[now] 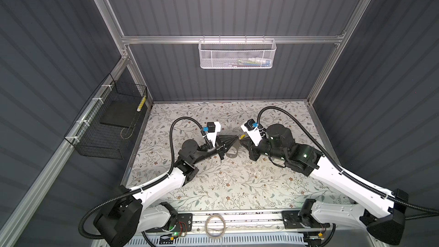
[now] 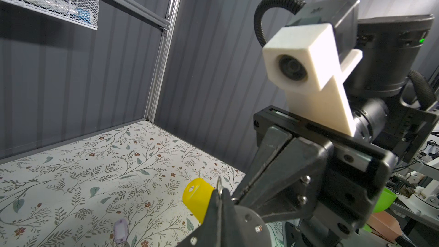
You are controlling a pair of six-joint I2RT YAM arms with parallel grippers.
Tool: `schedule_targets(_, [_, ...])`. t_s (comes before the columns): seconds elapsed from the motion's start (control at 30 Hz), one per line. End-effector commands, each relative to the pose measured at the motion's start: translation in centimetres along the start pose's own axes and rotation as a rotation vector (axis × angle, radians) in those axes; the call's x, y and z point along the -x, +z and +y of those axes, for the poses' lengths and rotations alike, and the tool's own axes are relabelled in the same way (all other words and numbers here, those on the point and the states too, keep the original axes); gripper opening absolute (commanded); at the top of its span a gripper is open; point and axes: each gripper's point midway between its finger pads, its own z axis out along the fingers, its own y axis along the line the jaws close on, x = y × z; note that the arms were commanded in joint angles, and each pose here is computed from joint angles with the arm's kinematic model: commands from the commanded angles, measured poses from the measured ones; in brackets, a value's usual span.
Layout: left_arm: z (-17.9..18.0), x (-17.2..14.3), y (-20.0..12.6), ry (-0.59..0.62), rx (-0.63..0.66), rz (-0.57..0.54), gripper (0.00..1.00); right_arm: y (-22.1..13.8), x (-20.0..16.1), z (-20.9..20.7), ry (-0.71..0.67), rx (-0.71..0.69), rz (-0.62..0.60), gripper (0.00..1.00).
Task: Attach keys to a key ring
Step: Insert the key into the keyring.
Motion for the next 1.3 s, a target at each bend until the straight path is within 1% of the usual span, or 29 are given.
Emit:
schedule_targets(0.0, [-1.2, 0.9, 0.3, 0.009, -0.055, -0.030, 0.00, 0.1, 1.2, 3.0, -0.046, 0.143, -0.026, 0.00])
schedule_targets(0.3, [-1.2, 0.8, 0.3, 0.000, -0.059, -0.032, 0.00, 0.1, 1.7, 4.7, -0.083, 0.240, -0.021, 0.00])
schedule_targets(0.43, [-1.2, 0.6, 0.4, -0.012, -0.070, -0.034, 0.00, 0.0, 1.8, 4.7, -0.078, 0.241, -0.026, 0.00])
schedule_targets(0.47, [-1.2, 0.7, 0.4, -0.012, -0.072, -0.040, 0.00, -0.2, 1.9, 4.7, -0.077, 0.238, -0.030, 0.06])
schedule_targets(0.53, [-1.2, 0.7, 0.4, -0.011, -0.072, -0.047, 0.00, -0.6, 1.8, 4.5, -0.072, 0.230, -0.037, 0.23])
schedule_targets(0.57, [-1.3, 0.8, 0.4, -0.010, -0.073, -0.048, 0.00, -0.9, 1.8, 4.5, -0.070, 0.230, -0.040, 0.28])
schedule_targets(0.67, [-1.4, 0.9, 0.5, -0.007, -0.079, -0.051, 0.00, -1.4, 1.4, 4.3, -0.056, 0.224, -0.036, 0.36])
schedule_targets(0.7, [-1.4, 1.0, 0.5, -0.007, -0.081, -0.052, 0.00, -2.4, 1.9, 4.1, -0.056, 0.217, -0.056, 0.36])
schedule_targets(0.83, [-1.6, 1.2, 0.4, -0.003, -0.084, -0.056, 0.00, -4.3, 2.0, 2.8, -0.030, 0.165, -0.085, 0.38])
schedule_targets(1.03, [-1.8, 1.3, 0.4, -0.001, -0.096, -0.052, 0.00, -6.9, 3.1, 0.2, 0.023, 0.091, -0.165, 0.36])
schedule_targets(1.13, [-1.9, 1.3, 0.5, 0.001, -0.106, -0.050, 0.00, -7.1, 3.1, -0.8, 0.044, 0.073, -0.170, 0.33])
schedule_targets(1.27, [-2.3, 1.4, 0.6, -0.002, -0.128, -0.045, 0.00, -6.2, 2.6, -1.4, 0.066, 0.078, -0.147, 0.29])
